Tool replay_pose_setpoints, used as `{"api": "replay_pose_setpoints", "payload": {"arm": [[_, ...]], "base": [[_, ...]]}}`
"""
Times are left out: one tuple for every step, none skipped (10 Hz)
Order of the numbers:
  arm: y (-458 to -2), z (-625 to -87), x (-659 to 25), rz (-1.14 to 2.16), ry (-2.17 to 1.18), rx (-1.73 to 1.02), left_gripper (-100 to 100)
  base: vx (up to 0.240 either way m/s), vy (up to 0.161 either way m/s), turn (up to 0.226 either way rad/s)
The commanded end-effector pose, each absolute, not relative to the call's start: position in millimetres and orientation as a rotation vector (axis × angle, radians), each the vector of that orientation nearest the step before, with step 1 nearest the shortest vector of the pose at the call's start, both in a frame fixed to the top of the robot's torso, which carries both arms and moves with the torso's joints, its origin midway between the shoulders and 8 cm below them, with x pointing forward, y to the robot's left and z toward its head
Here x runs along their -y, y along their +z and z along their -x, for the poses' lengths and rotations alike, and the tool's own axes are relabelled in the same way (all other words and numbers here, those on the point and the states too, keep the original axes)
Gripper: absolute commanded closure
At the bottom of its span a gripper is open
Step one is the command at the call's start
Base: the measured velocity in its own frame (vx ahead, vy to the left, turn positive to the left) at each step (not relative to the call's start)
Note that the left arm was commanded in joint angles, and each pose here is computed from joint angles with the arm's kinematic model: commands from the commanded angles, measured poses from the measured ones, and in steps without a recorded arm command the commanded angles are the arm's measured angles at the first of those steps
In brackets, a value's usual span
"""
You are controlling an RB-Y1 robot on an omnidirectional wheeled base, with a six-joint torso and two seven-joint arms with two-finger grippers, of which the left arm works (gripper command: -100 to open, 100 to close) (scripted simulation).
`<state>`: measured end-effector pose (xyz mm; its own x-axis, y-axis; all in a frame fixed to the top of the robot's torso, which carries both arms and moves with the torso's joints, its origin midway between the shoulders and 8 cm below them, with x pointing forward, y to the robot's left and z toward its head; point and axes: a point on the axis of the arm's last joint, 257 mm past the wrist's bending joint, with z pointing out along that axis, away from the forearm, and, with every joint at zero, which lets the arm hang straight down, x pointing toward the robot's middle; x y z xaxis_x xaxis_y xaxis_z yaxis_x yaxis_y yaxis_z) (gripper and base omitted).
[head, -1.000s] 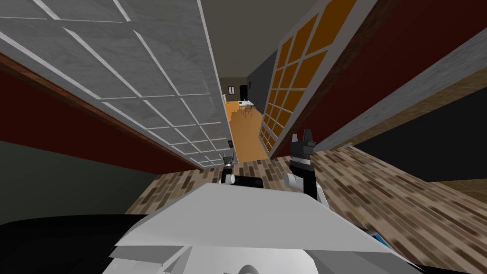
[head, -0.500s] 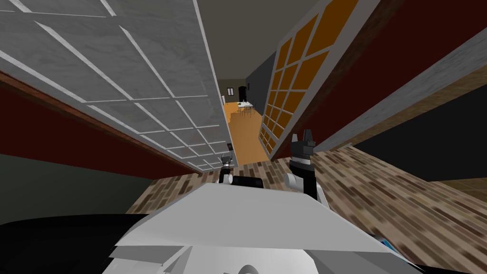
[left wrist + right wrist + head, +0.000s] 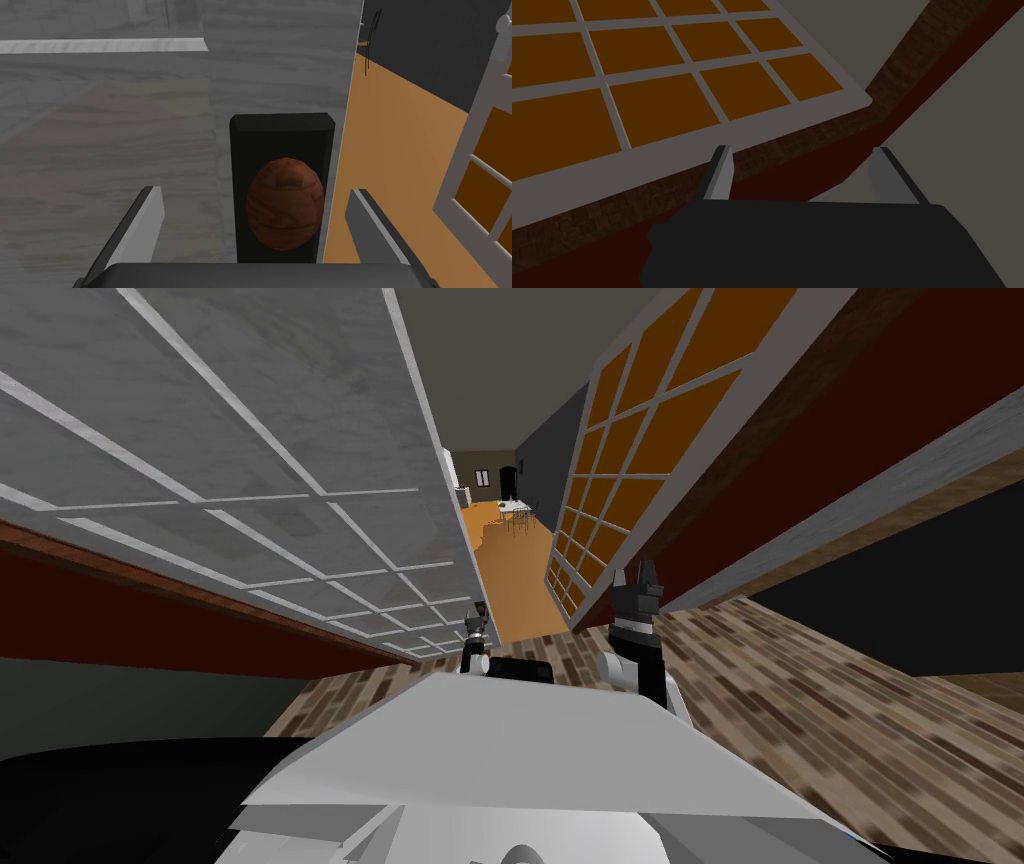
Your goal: Push the door open
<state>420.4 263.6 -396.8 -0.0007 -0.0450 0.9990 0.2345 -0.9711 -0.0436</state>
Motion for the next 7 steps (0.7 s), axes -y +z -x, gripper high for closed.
{"api": "replay_pose_setpoints", "payload": {"arm": [[-397.8, -420.7, -253.4, 2.083, -2.089, 0.238, -100], [-397.3, -421.0, -257.6, 2.077, -2.087, 0.223, -100], [-397.3, -421.0, -257.6, 2.077, -2.087, 0.223, 100], [-397.3, -421.0, -257.6, 2.077, -2.087, 0.223, 100], [-397.3, -421.0, -257.6, 2.077, -2.087, 0.223, 100], [-397.3, -421.0, -257.6, 2.077, -2.087, 0.223, 100], [-397.3, -421.0, -257.6, 2.077, -2.087, 0.223, 100]], "base": [[0.209, 0.038, -0.023], [0.084, 0.015, 0.010], [-0.020, -0.007, -0.007], [-0.028, -0.014, -0.034], [-0.016, -0.004, 0.008], [-0.010, -0.002, 0.001], [-0.007, -0.001, -0.001]]}}
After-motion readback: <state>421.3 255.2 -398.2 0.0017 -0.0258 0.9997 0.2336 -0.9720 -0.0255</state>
